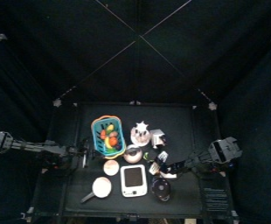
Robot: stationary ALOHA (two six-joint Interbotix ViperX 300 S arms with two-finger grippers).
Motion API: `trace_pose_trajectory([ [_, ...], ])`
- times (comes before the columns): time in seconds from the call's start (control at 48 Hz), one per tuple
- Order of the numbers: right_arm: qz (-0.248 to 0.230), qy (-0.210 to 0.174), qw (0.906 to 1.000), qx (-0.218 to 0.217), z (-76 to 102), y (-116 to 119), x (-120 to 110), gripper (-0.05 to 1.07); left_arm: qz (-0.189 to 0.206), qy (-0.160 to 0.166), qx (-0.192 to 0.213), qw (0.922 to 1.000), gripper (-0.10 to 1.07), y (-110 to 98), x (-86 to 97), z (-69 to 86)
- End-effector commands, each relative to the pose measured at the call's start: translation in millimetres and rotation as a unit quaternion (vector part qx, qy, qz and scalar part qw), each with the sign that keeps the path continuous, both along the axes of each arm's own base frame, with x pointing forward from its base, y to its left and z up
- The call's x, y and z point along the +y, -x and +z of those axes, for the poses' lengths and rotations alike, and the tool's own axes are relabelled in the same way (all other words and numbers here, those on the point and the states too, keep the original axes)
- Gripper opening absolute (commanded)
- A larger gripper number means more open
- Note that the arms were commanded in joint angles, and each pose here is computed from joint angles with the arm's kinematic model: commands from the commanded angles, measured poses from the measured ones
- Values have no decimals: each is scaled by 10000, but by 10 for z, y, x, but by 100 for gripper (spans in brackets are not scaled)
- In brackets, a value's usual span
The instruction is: Place starfruit onto stove
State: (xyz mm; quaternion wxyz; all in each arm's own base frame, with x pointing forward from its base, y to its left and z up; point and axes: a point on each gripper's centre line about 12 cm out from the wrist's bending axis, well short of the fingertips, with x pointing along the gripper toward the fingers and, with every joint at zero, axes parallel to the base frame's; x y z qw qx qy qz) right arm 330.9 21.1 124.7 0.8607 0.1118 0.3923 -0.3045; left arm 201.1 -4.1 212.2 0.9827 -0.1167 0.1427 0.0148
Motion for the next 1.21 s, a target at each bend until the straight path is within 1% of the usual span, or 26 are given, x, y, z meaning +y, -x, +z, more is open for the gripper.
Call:
trace_pose_trajectory([
  [0.0,48,-74,9996,-251,202,-94,45,69,14,22,-83,10000,-3,-24,1,55],
  [0.229,386,36,9986,-371,377,-242,172,69,21,22,-68,10000,-3,-23,4,46],
  [0.333,511,7,9973,-519,465,-318,241,69,21,22,-68,10000,-3,-23,4,46],
  [0.438,724,-38,9950,-690,549,-401,357,69,24,29,-75,10000,-3,-26,4,52],
  [0.521,923,-90,9926,-789,578,-477,462,69,24,29,-75,10000,-3,-26,4,52],
  [0.604,1143,-133,9898,-837,561,-564,563,69,24,29,-75,10000,-3,-26,4,52],
  [0.729,1388,-298,9856,-914,536,-674,688,69,24,29,-83,10000,-3,-28,4,58],
  [0.875,1587,-467,9812,-996,528,-768,806,69,22,22,-90,10000,-3,-27,4,61],
  [1.0,1640,-514,9805,-950,463,-799,835,69,24,29,-83,10000,-3,-28,4,58],
  [1.188,1867,-586,9766,-888,348,-845,879,69,22,22,-83,10000,-3,-28,4,58],
])
